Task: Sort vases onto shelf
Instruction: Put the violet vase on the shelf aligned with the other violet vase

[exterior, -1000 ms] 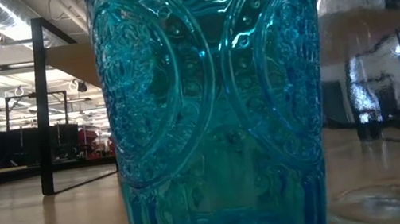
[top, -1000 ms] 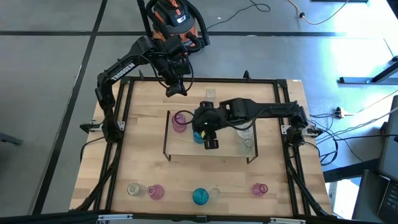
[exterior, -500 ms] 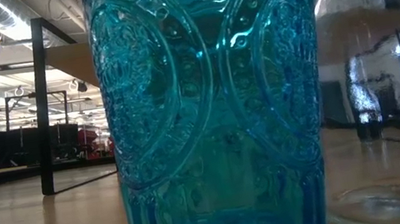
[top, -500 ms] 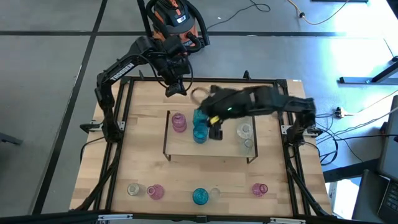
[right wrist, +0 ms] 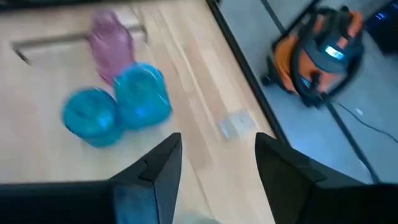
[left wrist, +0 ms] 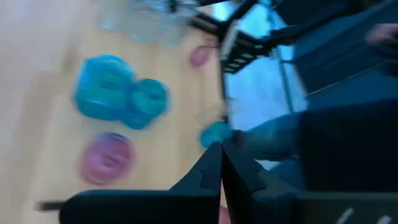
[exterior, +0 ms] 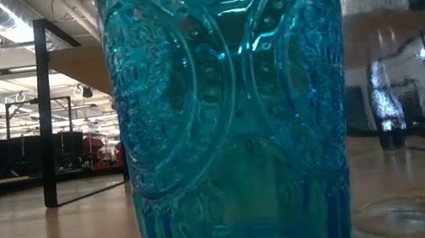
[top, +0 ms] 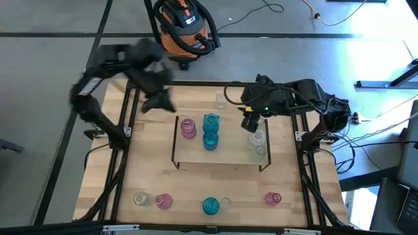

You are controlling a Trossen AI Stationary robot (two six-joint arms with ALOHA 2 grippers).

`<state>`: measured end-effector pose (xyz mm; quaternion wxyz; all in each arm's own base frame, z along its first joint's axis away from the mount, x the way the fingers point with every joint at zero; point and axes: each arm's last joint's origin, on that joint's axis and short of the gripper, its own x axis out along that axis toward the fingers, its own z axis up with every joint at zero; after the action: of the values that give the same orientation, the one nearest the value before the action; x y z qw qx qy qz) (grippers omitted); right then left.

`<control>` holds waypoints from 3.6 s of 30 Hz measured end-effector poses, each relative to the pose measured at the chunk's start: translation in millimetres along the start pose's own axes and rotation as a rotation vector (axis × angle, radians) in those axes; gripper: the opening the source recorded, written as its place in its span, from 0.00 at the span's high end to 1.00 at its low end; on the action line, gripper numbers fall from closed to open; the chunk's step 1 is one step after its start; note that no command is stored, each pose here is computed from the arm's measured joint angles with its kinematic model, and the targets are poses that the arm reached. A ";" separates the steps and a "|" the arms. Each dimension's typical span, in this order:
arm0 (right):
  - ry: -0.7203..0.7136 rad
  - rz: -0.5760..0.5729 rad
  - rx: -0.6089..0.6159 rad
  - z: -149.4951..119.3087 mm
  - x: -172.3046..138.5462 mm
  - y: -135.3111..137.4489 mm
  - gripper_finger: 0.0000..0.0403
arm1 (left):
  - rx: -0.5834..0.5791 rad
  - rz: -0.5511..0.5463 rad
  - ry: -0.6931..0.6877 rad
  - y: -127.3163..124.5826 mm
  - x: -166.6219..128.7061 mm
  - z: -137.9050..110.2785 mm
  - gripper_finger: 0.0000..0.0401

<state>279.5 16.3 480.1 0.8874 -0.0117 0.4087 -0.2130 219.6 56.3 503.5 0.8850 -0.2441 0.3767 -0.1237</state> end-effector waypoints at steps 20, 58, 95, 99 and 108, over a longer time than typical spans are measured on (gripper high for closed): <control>-0.070 -0.298 -0.037 -3.1 -13.8 -26.0 0.54 | -0.162 0.054 0.647 -85.9 152.6 -157.1 1.00; -0.087 -0.224 -0.031 -9.0 -29.7 -36.8 0.54 | -0.111 0.257 0.457 -88.5 223.3 -209.0 0.64; -0.085 -0.216 -0.033 -9.0 -29.5 -36.5 0.54 | -0.111 0.261 0.658 -83.8 255.5 -223.4 0.95; -0.084 -0.216 -0.038 -9.0 -29.5 -36.5 0.54 | -0.075 0.275 0.722 -84.6 242.3 -213.1 0.95; -0.079 -0.189 -0.038 -9.1 -29.2 -35.7 0.54 | 0.003 0.286 0.612 -86.7 201.1 -147.9 0.95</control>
<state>242.9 -3.4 502.0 0.8783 -0.0758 0.3744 -0.2875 246.9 -148.6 338.8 0.7394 -0.1389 0.6554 -0.0662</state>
